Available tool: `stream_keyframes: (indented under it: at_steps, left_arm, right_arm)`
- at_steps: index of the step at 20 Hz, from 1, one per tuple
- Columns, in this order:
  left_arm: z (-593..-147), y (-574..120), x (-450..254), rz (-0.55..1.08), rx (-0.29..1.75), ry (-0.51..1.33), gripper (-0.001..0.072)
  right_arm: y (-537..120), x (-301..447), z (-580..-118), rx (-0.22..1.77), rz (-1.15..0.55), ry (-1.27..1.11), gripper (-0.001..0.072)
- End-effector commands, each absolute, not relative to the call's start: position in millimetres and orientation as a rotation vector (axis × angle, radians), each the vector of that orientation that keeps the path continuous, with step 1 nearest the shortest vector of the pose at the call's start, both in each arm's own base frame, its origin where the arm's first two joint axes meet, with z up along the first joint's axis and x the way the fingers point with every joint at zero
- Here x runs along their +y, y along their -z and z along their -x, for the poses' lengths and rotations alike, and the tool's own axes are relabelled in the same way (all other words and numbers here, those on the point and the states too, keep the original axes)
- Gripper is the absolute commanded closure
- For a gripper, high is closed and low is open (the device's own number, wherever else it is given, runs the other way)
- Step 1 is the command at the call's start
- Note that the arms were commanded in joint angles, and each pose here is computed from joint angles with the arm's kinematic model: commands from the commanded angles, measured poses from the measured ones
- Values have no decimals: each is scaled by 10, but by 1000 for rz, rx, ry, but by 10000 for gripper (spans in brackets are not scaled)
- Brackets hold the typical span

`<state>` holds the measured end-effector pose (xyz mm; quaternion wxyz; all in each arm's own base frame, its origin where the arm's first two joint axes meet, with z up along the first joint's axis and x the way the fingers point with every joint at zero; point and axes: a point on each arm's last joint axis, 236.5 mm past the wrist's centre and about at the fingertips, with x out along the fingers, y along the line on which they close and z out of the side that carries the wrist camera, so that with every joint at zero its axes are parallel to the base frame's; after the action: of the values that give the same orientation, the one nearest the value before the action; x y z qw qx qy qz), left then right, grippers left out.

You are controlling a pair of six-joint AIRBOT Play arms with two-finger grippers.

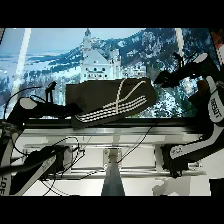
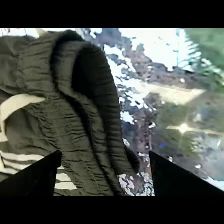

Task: Fold the clothes and pants, and hang the long-sleeved shirts on hangers.

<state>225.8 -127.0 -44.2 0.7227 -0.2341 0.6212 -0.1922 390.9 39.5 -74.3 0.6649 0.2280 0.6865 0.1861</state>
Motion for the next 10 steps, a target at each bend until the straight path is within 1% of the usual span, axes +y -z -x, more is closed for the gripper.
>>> stream_keyframes:
  at_steps: [1,5,7,10]
  left_arm:
    - [-2284,439,-1267,520,1361,420,15]
    - [-2289,440,-1266,520,1359,418,15]
    - [-2290,440,-1265,520,1359,418,15]
    - [-2289,440,-1265,519,1359,418,15]
  right_arm:
    - [988,586,-3813,1623,-544,-567,90]
    - [1223,773,-3929,1597,-574,-590,90]
    - [1208,918,-3954,1575,-576,-642,91]
    - [1100,1221,-3801,1601,-541,-776,91]
